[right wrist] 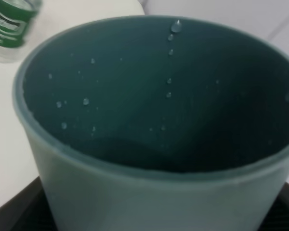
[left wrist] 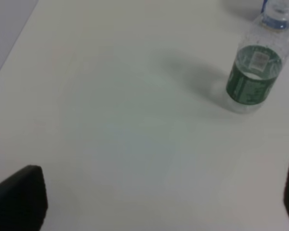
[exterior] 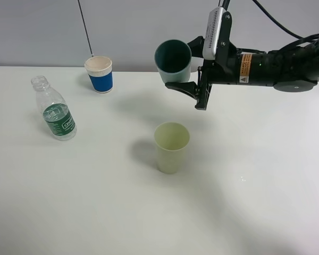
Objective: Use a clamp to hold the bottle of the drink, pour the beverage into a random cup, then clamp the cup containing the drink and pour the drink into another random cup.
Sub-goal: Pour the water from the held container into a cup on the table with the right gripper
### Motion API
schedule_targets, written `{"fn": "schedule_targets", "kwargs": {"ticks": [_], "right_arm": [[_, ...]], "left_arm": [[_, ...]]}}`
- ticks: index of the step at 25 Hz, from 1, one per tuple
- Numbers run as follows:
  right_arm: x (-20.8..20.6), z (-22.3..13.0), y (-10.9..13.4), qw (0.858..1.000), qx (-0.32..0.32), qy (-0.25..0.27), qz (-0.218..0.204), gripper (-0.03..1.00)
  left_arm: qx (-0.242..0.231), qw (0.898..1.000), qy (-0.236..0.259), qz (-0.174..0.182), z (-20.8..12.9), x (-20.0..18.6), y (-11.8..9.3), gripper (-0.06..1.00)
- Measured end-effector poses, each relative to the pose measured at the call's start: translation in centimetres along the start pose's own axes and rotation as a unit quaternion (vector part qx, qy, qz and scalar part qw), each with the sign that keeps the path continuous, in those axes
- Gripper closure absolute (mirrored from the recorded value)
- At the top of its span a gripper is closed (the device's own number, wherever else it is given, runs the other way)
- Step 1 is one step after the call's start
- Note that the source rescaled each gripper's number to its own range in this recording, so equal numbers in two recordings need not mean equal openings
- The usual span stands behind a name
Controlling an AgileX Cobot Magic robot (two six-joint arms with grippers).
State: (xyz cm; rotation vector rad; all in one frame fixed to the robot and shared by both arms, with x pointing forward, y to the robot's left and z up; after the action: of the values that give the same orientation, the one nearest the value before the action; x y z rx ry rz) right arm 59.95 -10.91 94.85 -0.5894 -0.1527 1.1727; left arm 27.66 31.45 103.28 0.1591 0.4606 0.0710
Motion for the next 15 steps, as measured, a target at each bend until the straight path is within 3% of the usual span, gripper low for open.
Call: {"fn": "schedule_targets", "kwargs": {"ticks": [6,15], "right_arm": [[0.0,0.5,0.3,0.998,-0.051,-0.018,0.01,0.93],[-0.7,1.4,2.0,0.987,-0.137,-0.021,0.085,0.93]], "left_arm": [[0.0,1.0,0.0,0.0,0.0,0.0,0.0,-0.06],[0.0,1.0,0.0,0.0,0.0,0.0,0.0,-0.06]]}}
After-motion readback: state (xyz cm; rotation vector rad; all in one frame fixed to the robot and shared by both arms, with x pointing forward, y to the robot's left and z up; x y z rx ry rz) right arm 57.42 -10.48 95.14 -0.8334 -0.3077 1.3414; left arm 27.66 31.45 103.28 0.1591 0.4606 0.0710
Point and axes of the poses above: a point on each arm's last joint axis where the gripper is mounted, x pointing out along that axis toward the gripper, y along the wrist's bending axis when the last joint is at zero, z = x × y, the point moved 5 cm from there along x, pointing out along that axis toward the gripper, and after that the axes turned 12 degrees about x, right-handed, at the moved point
